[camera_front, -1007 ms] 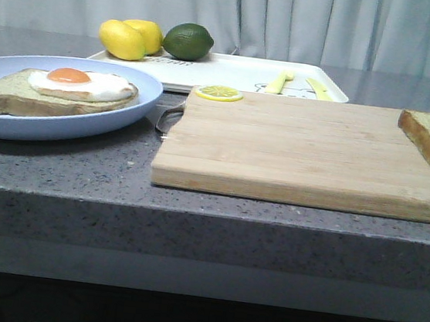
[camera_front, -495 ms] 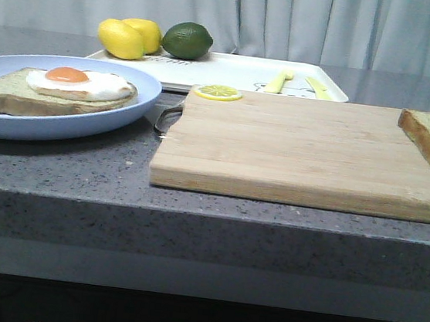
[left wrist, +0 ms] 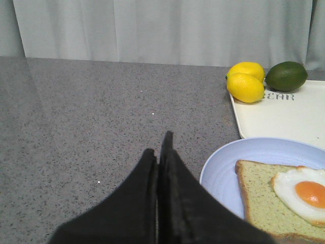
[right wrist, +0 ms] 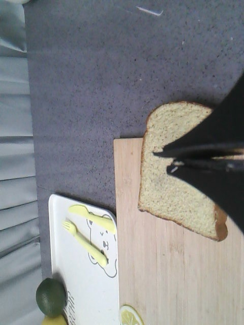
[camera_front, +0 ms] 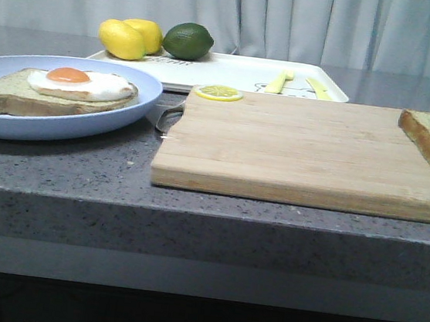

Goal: Place bread and move sandwich to tray
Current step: 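Close the right gripper on the edge of the plain bread slice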

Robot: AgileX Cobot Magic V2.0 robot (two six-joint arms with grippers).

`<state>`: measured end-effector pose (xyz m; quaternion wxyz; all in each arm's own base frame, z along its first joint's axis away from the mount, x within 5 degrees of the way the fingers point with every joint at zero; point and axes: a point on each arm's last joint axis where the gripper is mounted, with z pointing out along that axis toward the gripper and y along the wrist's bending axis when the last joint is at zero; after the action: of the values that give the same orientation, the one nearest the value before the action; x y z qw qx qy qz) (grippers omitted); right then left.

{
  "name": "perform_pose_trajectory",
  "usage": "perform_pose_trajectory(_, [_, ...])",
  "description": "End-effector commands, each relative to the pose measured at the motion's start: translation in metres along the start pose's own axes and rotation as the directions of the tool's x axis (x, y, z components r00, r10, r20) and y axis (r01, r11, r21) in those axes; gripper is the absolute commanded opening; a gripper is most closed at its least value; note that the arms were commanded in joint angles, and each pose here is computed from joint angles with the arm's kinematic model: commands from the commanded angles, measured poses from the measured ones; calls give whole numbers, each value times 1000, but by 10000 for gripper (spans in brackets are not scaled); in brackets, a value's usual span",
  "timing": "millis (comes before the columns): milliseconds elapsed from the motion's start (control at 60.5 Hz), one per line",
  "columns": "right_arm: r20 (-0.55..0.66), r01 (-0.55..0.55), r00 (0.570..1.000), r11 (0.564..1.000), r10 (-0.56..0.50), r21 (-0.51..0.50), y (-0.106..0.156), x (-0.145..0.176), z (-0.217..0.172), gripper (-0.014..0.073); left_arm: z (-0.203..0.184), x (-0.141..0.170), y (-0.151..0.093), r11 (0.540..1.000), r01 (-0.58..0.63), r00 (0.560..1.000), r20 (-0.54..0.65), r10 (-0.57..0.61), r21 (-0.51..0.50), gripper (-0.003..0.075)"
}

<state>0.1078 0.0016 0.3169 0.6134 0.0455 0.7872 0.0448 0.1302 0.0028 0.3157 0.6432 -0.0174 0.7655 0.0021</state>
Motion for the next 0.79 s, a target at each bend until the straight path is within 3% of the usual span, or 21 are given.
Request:
perform_pose_trajectory(0, [132, 3, 991, 1000, -1, -10, 2, -22, 0, 80, 1, -20, -1, 999, 40, 993, 109, -41, 15, -6])
perform_pose_trajectory(99, [136, 3, 991, 1000, -1, -10, 2, -22, 0, 315, 1, -21, -1, 999, 39, 991, 126, -41, 18, 146])
perform_pose_trajectory(165, [132, 3, 991, 1000, -1, -10, 2, -21, 0, 489, 2, -21, -1, 999, 39, 991, 130, -41, 18, 353])
perform_pose_trajectory(264, [131, 0, 991, 1000, 2, -11, 2, -21, 1, 642, 2, -21, -1, 999, 39, 991, 130, -41, 18, 633])
perform_pose_trajectory(314, [130, -9, 991, 1000, 11, -14, 2, -21, 1, 662, 2, -21, -1, 999, 39, 991, 130, -41, 18, 708])
perform_pose_trajectory(462, [90, -57, 994, 998, 59, -28, 4, -25, 3, 645, 2, -21, -1, 999, 39, 991, 130, -41, 18, 646])
perform_pose_trajectory(628, [-129, -38, 991, 999, 39, 10, 8, -56, 30, 643, 2, -21, -1, 999, 39, 991, 130, -41, 18, 581])
perform_pose_trajectory(776, [-293, -37, 954, 996, 59, 80, 3, -75, 68, 643, 2, -21, -1, 999, 39, 991, 130, -41, 18, 521])
